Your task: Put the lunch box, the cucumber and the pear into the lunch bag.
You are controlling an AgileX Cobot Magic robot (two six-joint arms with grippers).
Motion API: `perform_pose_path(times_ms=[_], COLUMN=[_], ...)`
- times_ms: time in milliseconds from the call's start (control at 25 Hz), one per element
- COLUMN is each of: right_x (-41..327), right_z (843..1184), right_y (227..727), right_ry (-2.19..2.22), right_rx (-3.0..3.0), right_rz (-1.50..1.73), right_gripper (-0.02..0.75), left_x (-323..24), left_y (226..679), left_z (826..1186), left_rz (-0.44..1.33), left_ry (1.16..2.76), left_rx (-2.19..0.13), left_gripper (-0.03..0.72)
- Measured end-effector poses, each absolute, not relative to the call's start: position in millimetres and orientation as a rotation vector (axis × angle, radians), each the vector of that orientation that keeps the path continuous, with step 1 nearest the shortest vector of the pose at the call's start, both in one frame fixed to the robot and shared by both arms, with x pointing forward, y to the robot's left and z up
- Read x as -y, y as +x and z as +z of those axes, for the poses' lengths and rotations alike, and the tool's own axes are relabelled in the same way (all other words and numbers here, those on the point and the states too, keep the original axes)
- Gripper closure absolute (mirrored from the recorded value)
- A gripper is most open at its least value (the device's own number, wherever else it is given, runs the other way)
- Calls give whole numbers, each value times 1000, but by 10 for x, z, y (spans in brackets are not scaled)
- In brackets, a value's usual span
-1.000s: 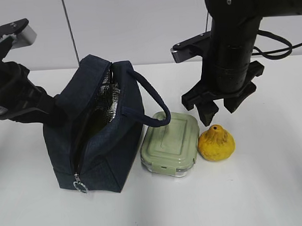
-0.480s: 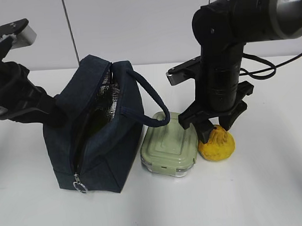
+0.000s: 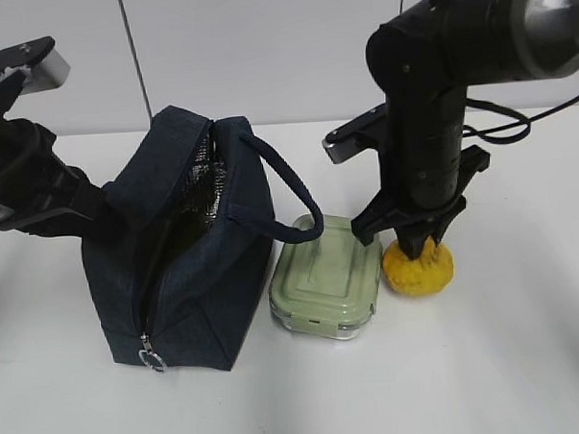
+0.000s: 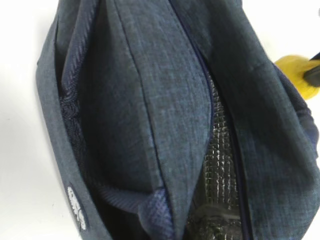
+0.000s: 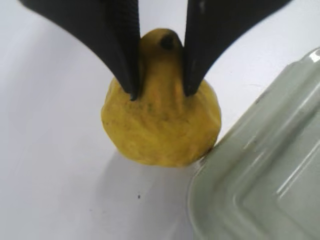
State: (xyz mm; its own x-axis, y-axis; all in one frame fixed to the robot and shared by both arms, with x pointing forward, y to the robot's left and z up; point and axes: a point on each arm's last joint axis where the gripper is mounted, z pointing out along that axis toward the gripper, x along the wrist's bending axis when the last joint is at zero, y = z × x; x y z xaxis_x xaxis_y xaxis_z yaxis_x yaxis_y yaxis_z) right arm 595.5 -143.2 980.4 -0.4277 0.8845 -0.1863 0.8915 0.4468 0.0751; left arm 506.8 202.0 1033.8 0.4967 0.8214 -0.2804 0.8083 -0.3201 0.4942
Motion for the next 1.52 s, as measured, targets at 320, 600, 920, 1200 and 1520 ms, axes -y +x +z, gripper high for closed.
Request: perform_pose_path(times_ms=[320,600,920,1200,1520], right_x=[1520,1191,674,431,381], right_z=[10831,11283,11270,11014,10485], right_y=[5719,5498,5421,5518,5645], right_ry=[1496,1292,1098,1082,1076], right_rx=[-2293,-2370,-2465,-2551,-2714], right_rz=[438,1038,1215,1162,880], right_gripper=[579,580,583,587,588], left_x=[-2021,-2022,-2023,-2023,-2025], left_y=[5068,5068,5068,5068,5072], left_z=[10337,10337,10336,10336,10337], left_rz=[31,32,33,33,41], left_ry=[2161,2163,2164,2164,2163], left_rx=[-1332,-1332,-1332,-1331,-1331], left_gripper=[686,686,686,686,686])
